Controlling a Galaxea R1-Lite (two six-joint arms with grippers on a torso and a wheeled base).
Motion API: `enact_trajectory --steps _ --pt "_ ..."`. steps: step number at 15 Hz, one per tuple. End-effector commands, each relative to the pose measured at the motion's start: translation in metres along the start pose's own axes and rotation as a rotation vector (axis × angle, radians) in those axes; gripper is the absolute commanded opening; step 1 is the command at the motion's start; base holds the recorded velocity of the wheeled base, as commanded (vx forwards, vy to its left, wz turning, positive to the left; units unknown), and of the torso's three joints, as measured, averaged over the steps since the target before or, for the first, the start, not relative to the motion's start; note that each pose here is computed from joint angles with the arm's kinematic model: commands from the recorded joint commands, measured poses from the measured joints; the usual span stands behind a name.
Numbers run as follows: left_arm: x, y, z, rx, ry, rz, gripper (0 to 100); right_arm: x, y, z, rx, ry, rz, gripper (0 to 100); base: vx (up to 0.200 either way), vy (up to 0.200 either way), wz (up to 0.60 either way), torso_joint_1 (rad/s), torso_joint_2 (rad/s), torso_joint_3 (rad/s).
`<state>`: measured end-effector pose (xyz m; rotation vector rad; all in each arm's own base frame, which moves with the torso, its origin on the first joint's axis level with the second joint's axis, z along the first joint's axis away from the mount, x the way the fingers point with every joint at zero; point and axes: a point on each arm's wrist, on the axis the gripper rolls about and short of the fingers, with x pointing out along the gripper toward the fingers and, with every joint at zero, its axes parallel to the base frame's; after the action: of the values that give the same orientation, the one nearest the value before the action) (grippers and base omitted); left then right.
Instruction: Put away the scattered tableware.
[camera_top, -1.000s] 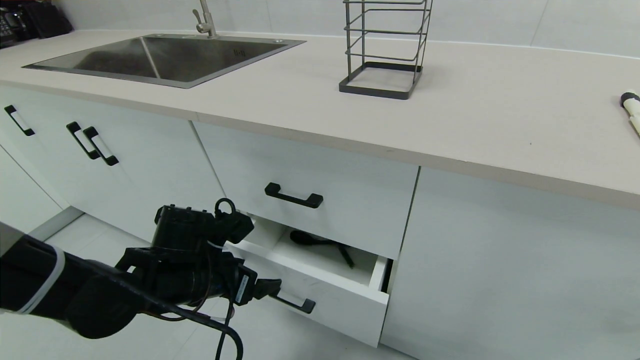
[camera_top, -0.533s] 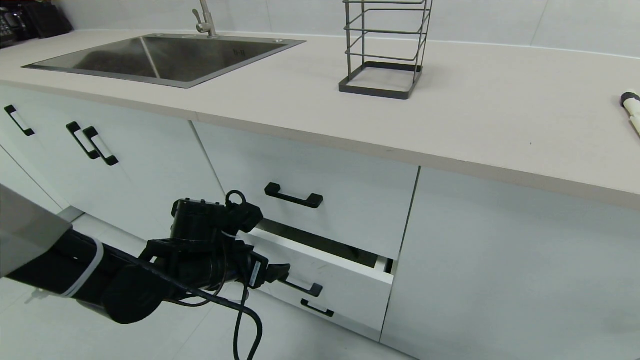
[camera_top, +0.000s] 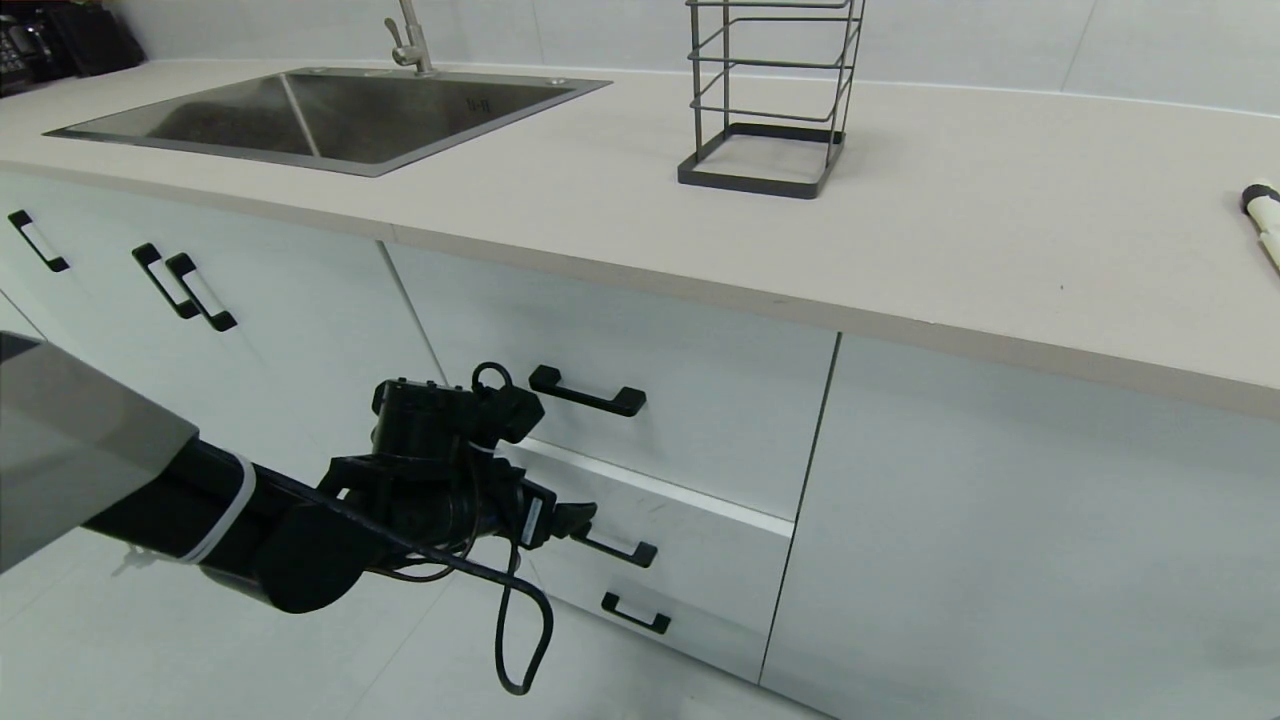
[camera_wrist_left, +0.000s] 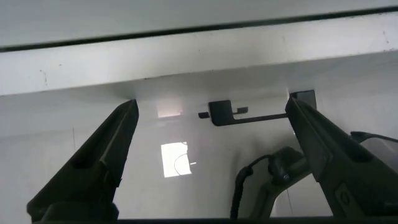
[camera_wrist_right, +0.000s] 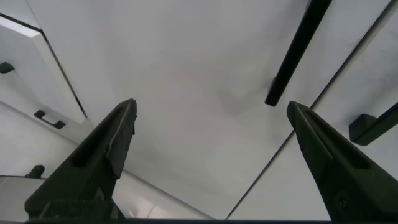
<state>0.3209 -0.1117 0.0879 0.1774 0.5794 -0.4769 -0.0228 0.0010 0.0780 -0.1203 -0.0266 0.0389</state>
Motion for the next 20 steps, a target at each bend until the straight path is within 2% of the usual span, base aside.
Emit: enact_trajectory --steps 1,4,9,13,15,17,19,20 --pt "0.004 0.001 0.003 0.000 -0.008 0.001 100 0.000 0.000 0.000 0.000 0.000 0.001 100 0.000 0.000 0.00 0.000 0.00 0.000" --pt "0.007 0.002 0.006 -0.016 -0.018 0.007 100 0.000 0.000 0.000 0.000 0.000 0.001 100 0.000 0.000 0.00 0.000 0.00 0.000" --pt "0.000 0.001 0.005 -0.017 -0.022 0.010 100 0.000 0.000 0.000 0.000 0.000 -0.001 100 0.000 0.000 0.00 0.000 0.00 0.000" --pt "-0.012 -0.003 -0.009 -0.015 -0.050 0.012 100 0.000 0.000 0.000 0.000 0.001 -0.002 100 0.000 0.000 0.00 0.000 0.00 0.000" --pt "-0.029 -0.007 -0.025 -0.014 -0.077 0.012 100 0.000 0.000 0.000 0.000 0.001 0.000 100 0.000 0.000 0.00 0.000 0.00 0.000" --pt "-0.044 -0.009 -0.031 -0.016 -0.109 0.013 100 0.000 0.000 0.000 0.000 0.001 -0.002 100 0.000 0.000 0.00 0.000 0.00 0.000" --pt "-0.073 -0.014 -0.040 -0.031 -0.158 0.014 100 0.000 0.000 0.000 0.000 0.001 0.000 100 0.000 0.000 0.00 0.000 0.00 0.000" --pt "-0.073 -0.014 -0.040 -0.031 -0.158 0.014 100 0.000 0.000 0.000 0.000 0.001 0.000 100 0.000 0.000 0.00 0.000 0.00 0.000"
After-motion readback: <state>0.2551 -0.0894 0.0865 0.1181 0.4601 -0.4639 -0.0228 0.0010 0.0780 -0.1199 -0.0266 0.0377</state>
